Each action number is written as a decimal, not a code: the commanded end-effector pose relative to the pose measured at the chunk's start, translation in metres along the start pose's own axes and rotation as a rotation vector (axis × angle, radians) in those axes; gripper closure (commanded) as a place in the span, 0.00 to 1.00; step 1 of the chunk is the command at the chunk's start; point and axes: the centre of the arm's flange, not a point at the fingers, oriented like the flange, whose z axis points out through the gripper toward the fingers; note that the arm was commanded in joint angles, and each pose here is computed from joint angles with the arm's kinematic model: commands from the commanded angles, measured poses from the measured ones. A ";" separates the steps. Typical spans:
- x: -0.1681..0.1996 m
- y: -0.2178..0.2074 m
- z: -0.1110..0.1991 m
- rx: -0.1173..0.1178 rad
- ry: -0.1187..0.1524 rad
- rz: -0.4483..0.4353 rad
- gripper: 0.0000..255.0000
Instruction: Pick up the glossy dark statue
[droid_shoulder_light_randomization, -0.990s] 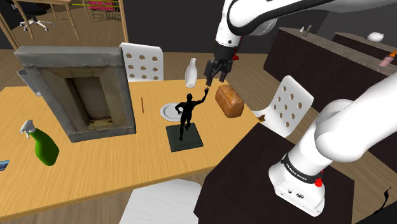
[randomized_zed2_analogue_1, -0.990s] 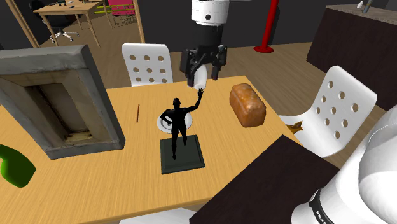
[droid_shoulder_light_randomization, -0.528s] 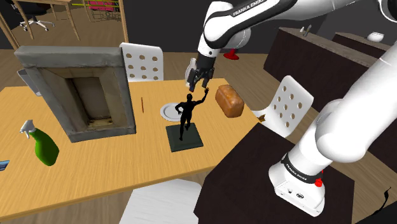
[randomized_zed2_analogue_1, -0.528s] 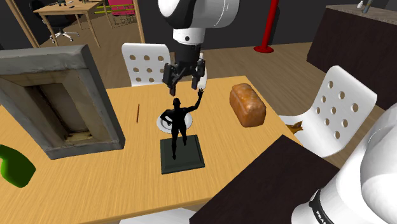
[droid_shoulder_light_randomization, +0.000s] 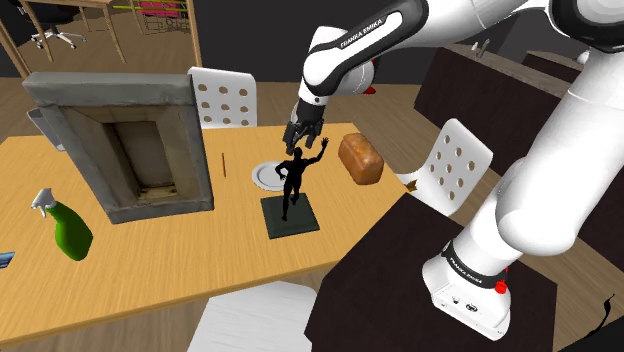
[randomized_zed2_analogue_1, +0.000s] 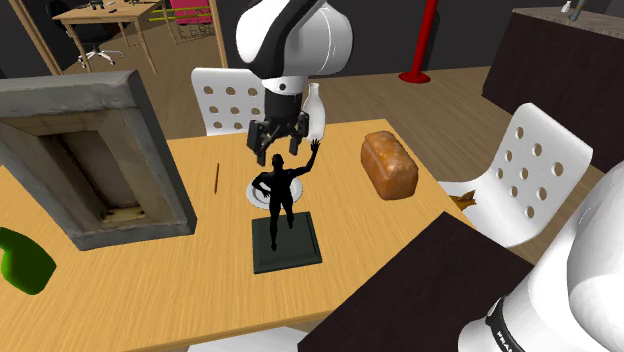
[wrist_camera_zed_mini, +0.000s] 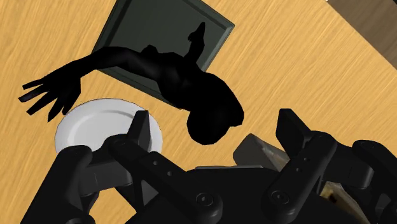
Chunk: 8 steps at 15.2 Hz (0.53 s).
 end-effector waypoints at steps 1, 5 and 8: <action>0.000 0.002 0.010 0.000 0.001 0.000 0.00; 0.000 0.003 0.013 0.000 0.001 0.000 1.00; 0.000 0.003 0.013 0.000 0.001 0.000 1.00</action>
